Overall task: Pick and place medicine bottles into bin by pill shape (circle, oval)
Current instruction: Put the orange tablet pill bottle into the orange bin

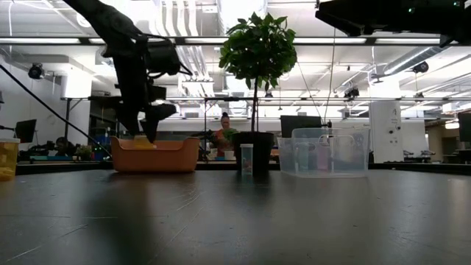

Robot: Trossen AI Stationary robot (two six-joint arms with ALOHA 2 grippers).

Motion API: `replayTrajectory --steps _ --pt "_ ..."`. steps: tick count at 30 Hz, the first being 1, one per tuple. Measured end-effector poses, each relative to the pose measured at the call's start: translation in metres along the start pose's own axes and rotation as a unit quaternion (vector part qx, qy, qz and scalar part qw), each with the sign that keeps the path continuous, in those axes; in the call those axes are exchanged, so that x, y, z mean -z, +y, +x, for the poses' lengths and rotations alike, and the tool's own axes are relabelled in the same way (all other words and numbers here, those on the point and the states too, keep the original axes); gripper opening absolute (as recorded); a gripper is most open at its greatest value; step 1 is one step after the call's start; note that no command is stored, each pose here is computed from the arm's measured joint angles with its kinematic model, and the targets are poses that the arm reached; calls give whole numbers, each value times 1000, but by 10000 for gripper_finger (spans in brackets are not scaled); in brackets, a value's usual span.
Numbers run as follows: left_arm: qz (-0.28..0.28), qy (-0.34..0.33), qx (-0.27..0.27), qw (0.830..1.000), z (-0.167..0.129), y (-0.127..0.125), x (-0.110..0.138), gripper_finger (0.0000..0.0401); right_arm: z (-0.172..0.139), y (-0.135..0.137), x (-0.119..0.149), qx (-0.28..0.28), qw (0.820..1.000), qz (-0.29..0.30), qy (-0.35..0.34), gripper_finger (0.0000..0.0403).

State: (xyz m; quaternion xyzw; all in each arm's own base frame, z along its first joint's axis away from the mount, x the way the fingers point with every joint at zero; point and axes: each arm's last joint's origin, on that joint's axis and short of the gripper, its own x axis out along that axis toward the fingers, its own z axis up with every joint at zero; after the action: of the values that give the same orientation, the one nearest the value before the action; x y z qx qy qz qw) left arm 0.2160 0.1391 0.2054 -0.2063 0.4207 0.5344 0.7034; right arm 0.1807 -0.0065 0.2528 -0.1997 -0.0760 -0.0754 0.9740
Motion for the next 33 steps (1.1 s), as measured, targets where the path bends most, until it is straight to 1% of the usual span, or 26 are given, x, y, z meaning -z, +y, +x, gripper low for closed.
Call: replayTrajectory --steps 8,28,30,33 --pt "7 10 -8 1000 6 -2 2 196 0 0 0 0 1000 -3 0 297" --pt "2 6 -7 1000 5 -1 0 197 0 0 1 -1 1000 -1 3 297" --pt "2 8 -8 1000 5 -1 1 201 0 0 1 -1 1000 -1 3 297" --pt "-8 7 -8 1000 5 -1 1 218 0 0 1 -1 1000 -3 3 297"
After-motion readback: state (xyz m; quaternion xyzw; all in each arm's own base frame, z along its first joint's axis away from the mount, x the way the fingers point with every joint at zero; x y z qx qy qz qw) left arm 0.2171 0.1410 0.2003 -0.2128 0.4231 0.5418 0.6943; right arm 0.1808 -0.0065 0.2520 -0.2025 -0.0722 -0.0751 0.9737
